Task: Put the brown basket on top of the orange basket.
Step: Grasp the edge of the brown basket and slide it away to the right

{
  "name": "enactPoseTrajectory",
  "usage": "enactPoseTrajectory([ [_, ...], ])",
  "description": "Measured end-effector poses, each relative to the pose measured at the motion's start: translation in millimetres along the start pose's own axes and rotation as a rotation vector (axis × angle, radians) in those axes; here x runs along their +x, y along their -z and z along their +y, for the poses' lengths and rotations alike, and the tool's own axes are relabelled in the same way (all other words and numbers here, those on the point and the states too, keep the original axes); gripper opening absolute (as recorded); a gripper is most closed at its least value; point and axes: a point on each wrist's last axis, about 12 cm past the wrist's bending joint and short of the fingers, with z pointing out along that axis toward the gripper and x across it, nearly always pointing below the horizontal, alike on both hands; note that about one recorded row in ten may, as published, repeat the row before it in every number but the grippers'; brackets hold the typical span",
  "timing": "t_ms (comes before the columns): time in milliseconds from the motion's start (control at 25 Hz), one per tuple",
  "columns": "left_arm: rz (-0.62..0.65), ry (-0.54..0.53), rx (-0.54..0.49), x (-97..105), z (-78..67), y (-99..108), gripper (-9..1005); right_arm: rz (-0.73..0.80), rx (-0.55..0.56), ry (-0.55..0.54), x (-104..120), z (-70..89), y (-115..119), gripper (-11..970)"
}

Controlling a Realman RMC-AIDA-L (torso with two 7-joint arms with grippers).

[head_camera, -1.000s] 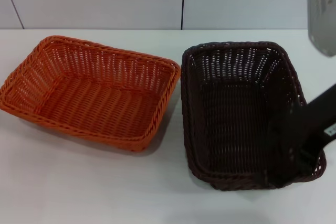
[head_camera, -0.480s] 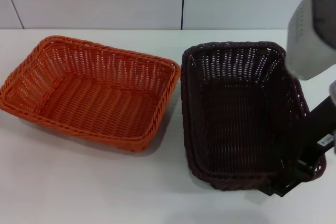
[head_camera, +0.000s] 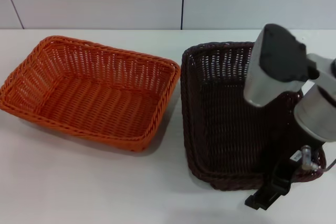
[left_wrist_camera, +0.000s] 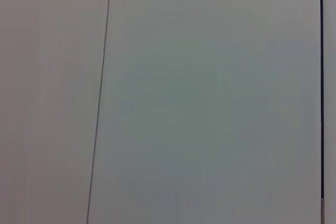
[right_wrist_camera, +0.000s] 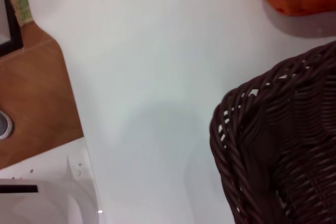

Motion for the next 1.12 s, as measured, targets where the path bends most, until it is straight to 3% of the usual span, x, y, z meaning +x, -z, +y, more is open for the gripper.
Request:
enactPoseTrajectory([
  [160, 0.000, -0.006, -0.005, -0.2, 2.2, -1.1, 728, 0.043, 0.035, 0.022, -3.5, 1.3, -7.4, 696],
  [360, 0.005, -0.012, -0.005, 1.1, 3.0, -2.3, 728, 0.049, 0.062, 0.037, -7.2, 1.1, -8.3, 485],
  [800, -0.002, -0.020, 0.003, 0.6, 2.1, -4.3, 728, 0.044, 0.113, 0.036, -13.3, -1.5, -9.4, 326],
  [1120, 0.001, -0.028, 0.004, 1.7, 3.2, -4.3, 728, -0.010, 0.183, 0.068, -21.8, 7.0, 2.3, 280],
])
